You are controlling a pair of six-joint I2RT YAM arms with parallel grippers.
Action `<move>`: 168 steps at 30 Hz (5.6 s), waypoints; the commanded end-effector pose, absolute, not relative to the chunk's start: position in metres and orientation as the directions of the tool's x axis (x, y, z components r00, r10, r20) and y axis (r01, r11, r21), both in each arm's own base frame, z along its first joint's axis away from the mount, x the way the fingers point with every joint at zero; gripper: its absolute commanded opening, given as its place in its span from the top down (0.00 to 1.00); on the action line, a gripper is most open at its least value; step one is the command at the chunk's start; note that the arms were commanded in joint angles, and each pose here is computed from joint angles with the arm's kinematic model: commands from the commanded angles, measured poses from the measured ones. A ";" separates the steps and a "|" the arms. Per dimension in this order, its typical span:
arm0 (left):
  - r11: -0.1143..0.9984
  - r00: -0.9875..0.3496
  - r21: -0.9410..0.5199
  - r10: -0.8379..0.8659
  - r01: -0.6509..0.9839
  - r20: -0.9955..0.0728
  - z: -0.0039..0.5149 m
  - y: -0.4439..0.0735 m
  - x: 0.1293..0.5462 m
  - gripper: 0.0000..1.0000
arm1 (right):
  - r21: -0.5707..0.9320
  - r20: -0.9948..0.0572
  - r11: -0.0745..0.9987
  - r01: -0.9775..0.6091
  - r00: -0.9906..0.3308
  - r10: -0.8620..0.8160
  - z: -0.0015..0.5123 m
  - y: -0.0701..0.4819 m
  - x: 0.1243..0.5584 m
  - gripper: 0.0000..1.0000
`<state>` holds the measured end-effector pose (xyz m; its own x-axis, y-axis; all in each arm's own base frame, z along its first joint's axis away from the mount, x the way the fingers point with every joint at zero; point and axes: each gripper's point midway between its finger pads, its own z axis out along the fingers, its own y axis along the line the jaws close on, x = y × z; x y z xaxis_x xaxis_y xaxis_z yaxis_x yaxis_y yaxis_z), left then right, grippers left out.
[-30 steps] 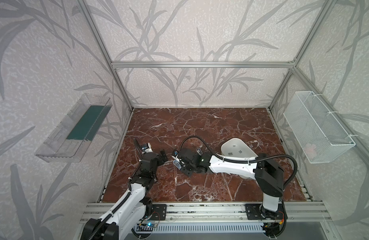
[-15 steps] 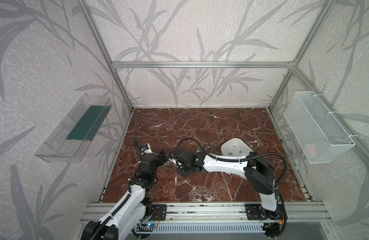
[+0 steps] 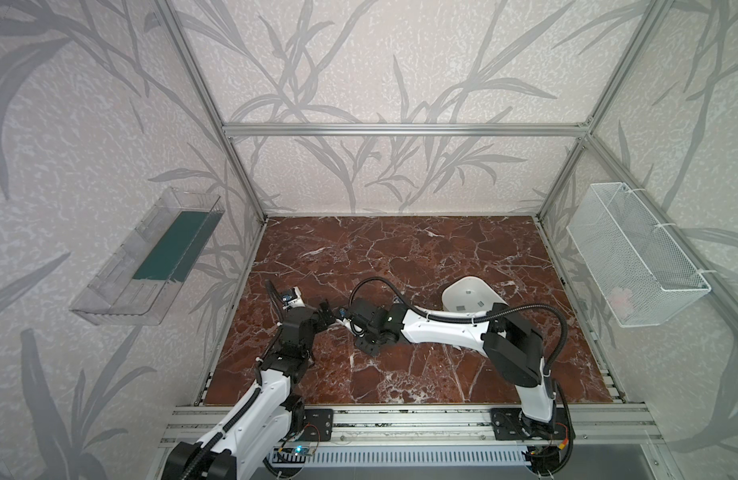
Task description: Load the staples into the stapler
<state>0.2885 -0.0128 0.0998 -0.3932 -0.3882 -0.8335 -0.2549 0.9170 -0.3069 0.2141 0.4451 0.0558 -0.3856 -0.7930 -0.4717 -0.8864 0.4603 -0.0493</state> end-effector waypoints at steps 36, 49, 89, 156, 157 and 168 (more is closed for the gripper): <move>0.902 -0.357 -0.331 -0.417 -0.278 -0.836 0.101 -0.007 0.288 0.01 | -0.028 -0.427 0.491 -0.871 -0.434 -0.793 0.041 0.446 0.226 0.88; 0.901 -0.356 -0.332 -0.418 -0.278 -0.836 0.101 -0.008 0.288 0.01 | -0.084 -0.431 0.573 -0.815 -0.489 -0.758 0.064 0.435 0.239 0.89; 0.901 -0.358 -0.332 -0.418 -0.279 -0.835 0.101 -0.008 0.288 0.01 | 0.130 -0.406 0.723 -0.679 -0.701 -0.586 0.062 0.446 0.226 0.91; 0.902 -0.358 -0.334 -0.418 -0.275 -0.835 0.101 -0.008 0.288 0.01 | 0.058 -0.438 0.767 -0.639 -0.707 -0.556 0.041 0.415 0.220 0.78; 0.901 -0.358 -0.334 -0.419 -0.275 -0.835 0.101 -0.008 0.288 0.01 | 0.056 -0.440 0.766 -0.640 -0.705 -0.557 0.042 0.415 0.219 0.76; 0.903 -0.358 -0.338 -0.418 -0.266 -0.835 0.101 -0.010 0.288 0.01 | 0.031 -0.468 0.763 -0.646 -0.684 -0.560 0.050 0.409 0.212 0.71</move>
